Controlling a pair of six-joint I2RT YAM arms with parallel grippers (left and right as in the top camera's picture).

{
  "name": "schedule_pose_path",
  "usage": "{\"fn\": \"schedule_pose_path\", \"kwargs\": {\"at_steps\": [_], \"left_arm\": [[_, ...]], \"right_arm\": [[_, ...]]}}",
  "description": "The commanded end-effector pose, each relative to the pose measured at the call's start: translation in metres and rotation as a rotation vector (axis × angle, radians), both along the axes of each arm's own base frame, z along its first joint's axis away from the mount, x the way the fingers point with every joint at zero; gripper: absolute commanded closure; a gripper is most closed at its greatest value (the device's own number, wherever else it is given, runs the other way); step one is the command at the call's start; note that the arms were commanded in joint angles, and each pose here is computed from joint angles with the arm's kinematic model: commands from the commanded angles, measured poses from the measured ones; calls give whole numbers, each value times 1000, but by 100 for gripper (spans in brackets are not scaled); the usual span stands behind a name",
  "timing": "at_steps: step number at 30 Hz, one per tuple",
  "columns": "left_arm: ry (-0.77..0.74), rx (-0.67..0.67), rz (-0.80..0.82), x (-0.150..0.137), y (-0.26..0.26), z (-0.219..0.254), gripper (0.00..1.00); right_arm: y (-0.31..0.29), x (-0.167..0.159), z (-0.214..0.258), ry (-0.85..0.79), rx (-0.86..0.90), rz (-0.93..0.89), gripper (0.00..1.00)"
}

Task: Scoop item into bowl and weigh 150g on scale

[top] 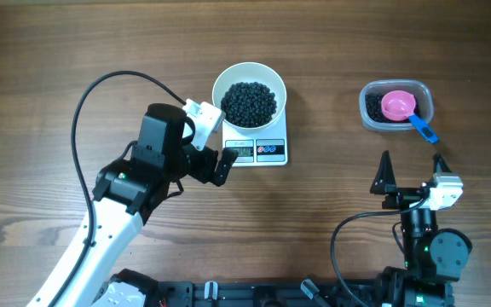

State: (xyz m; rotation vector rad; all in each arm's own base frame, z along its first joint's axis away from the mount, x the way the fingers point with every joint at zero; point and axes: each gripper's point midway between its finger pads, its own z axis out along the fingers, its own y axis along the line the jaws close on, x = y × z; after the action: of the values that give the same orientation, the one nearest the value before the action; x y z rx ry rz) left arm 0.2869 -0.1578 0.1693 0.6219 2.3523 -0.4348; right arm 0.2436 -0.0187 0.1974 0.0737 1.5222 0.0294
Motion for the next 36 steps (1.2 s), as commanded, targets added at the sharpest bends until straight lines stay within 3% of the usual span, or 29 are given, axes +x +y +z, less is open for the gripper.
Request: {"fn": "schedule_pose_path", "kwargs": {"at_steps": [1, 21, 36], "left_arm": [[9, 4, -18, -2, -2, -4, 0], [9, 4, -18, -2, -2, -4, 0], [9, 4, -18, -2, -2, -4, 0]], "right_arm": [[2, 0, -3, -17, -15, 8, 0], [0, 2, -20, 41, -146, -3, 0], [20, 3, -22, 45, -133, 54, 0]]}}
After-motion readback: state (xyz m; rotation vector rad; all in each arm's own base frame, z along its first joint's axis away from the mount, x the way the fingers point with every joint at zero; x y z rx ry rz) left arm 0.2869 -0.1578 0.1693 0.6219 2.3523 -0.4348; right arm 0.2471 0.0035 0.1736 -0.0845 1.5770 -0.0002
